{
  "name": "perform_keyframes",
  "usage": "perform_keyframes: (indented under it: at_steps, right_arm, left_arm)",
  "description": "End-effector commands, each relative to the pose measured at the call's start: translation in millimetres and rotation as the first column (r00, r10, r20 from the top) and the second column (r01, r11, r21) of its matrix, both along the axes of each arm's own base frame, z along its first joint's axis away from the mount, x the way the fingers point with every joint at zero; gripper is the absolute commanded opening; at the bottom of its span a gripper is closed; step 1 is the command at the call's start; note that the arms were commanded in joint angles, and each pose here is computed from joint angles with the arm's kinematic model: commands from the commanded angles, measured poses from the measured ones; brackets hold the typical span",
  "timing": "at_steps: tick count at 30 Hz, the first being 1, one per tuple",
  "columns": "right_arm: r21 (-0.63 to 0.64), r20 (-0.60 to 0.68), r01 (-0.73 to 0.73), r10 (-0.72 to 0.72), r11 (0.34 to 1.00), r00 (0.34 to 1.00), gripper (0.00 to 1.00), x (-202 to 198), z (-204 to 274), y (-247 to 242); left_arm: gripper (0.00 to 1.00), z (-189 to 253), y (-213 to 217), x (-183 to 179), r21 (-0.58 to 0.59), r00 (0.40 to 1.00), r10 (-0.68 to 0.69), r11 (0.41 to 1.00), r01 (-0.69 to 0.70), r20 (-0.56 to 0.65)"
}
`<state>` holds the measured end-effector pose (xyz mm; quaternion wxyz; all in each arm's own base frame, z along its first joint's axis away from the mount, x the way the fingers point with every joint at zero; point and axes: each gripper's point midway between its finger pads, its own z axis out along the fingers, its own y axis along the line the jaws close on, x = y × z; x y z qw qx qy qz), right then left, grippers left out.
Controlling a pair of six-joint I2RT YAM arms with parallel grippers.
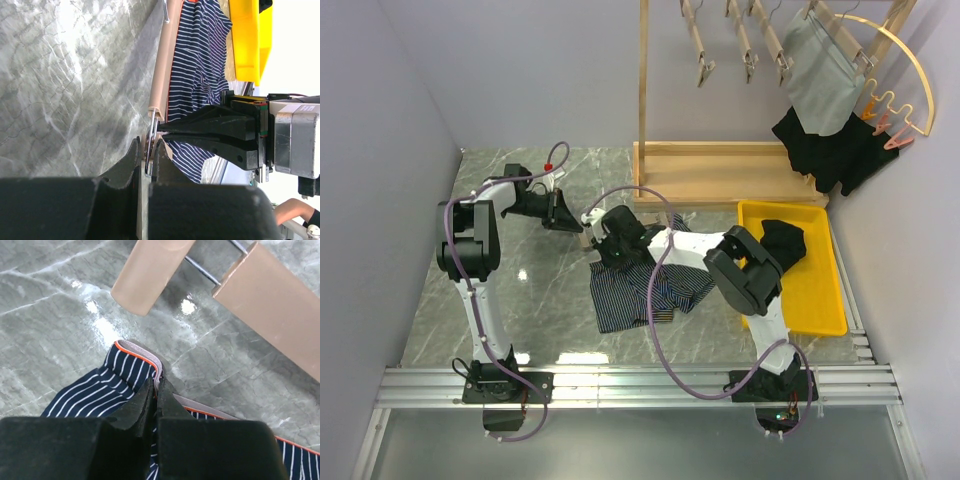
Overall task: Clip the underwear to the hanger
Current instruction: Clamp the underwear onto the hanger.
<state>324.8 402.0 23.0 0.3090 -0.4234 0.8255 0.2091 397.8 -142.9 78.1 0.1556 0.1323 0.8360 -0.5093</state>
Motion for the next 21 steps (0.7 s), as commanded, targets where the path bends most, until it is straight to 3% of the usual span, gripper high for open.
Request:
perform_keyframes:
  at_steps: [1,21]
  right_arm:
    - [0.14,0.071,-0.054,0.044,0.989,0.996,0.0,0,46,23]
    - [0.248,0.098,-0.02,-0.005,0.969,0.995,0.0,12,78,38]
  left_arm:
    - [0.0,7,-4,-1,-0.029,0.999,-0.017,0.999,0.018,0.039]
    - [0.0,1,-6,-11,-0.025,0.999,-0.025,0.999,0.026,0.035]
